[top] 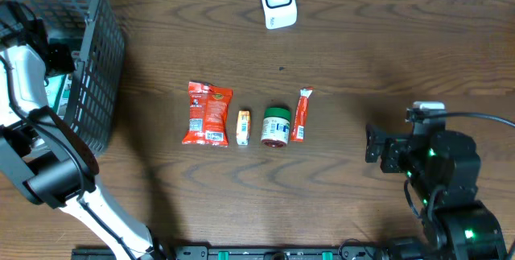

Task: Scan the item barcode
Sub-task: 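Return the left gripper into the basket and grasp the mint wipes pack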

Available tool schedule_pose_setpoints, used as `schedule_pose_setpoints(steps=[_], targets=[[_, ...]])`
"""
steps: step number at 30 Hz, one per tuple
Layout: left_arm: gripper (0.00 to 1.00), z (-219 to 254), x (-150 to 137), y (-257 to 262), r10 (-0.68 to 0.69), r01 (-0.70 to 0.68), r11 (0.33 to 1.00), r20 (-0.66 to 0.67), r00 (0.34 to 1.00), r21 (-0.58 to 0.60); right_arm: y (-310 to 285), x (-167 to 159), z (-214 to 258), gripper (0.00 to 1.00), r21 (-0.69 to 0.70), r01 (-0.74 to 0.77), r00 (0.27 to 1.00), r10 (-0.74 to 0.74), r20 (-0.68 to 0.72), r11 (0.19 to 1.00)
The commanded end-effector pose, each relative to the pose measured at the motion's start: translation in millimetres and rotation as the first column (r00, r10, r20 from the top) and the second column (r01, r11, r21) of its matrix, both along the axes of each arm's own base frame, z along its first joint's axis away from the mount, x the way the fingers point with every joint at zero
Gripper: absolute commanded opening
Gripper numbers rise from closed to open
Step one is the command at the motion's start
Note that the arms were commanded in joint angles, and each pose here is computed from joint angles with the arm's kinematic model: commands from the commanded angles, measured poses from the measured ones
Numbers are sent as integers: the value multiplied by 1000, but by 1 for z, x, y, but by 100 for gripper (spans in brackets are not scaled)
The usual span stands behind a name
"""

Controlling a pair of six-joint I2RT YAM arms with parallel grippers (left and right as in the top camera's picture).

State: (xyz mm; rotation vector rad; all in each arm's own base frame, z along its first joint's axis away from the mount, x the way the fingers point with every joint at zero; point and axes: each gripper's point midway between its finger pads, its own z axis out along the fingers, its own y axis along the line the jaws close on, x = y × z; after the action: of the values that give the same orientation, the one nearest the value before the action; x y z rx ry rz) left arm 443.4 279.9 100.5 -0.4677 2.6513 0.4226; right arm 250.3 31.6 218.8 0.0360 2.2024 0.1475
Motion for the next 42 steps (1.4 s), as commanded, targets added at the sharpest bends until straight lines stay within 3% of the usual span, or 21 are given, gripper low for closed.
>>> schedule_pose_setpoints(steps=[1,17,21,25,35,38,39,42], targets=[[79,-15,1,8,-8,8,1000,-32,999,13,-1,6,-4,99,11,18,999,-18,-32,1000],[79,-75,-8,12,-18,13,999,-135,991,-36,0,17,-12,99,6,18,998,-18,-57,1000],[57,-76,-11,17,-7,2,999,-136,991,-37,0,17,-12,99,7,18,998,-18,-58,1000],[46,-75,-17,25,11,-17,999,-136,991,-37,0,17,-12,99,6,18,998,-18,-58,1000],[50,-85,-28,37,43,-50,998,-144,989,-44,0,17,-12,99,6,18,998,-18,-58,1000],[45,-95,-30,35,43,-53,997,-161,986,-56,0,17,-12,99,6,18,998,-18,-58,1000],[41,-98,-31,35,43,-53,997,-167,985,-59,0,17,-12,99,7,18,998,-18,-58,1000],[19,-100,-31,35,46,-58,996,-168,985,-61,0,17,-12,99,7,18,998,-18,-57,1000]])
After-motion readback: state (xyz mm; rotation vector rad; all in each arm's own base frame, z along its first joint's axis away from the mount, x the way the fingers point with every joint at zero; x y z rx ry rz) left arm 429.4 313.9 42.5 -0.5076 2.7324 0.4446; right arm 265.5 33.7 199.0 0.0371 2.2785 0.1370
